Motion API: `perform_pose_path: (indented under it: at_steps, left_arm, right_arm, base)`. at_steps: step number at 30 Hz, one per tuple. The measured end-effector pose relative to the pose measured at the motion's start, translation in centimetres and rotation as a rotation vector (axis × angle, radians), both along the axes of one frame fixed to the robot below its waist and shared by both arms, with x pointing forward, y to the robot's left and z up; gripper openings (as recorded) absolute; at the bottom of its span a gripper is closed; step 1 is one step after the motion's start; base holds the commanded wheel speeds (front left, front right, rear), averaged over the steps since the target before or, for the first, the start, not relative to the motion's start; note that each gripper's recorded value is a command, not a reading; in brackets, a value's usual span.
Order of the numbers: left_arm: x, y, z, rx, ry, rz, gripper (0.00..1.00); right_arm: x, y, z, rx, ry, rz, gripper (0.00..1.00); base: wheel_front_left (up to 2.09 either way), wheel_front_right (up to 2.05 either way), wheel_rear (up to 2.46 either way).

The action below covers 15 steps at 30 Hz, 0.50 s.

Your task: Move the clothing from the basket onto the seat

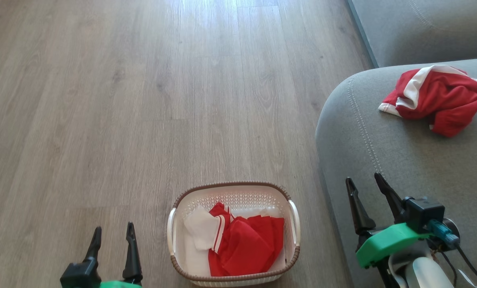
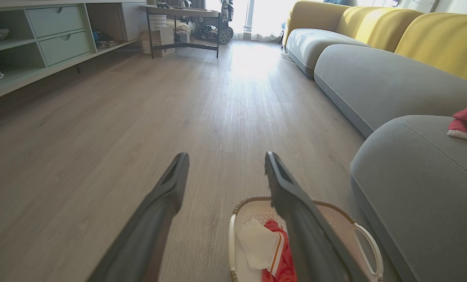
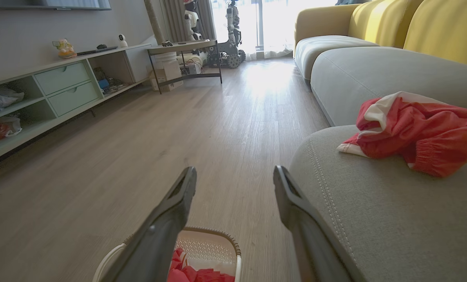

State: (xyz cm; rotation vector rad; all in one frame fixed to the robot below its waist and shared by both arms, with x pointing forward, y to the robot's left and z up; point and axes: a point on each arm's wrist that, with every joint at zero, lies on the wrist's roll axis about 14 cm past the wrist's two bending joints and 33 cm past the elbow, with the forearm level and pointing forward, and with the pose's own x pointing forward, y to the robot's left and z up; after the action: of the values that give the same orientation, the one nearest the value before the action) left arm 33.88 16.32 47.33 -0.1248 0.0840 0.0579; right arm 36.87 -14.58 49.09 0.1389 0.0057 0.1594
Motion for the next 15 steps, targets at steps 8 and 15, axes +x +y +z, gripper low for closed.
perform_pose_path:
  at_steps: [8, 15]
  left_arm:
    - [0.12, 0.0, 0.03, 0.004, -0.002, -0.001, 1.0]
    - [0.26, 0.04, 0.02, 0.004, -0.001, 0.0, 1.0]
  right_arm:
    - [-0.09, -0.11, -0.36, 0.001, 0.011, -0.003, 1.0]
    - [-0.11, -0.23, -0.51, 0.001, 0.015, -0.007, 1.0]
  base:
    - [0.0, 0.0, 0.0]
    - [0.0, 0.0, 0.0]
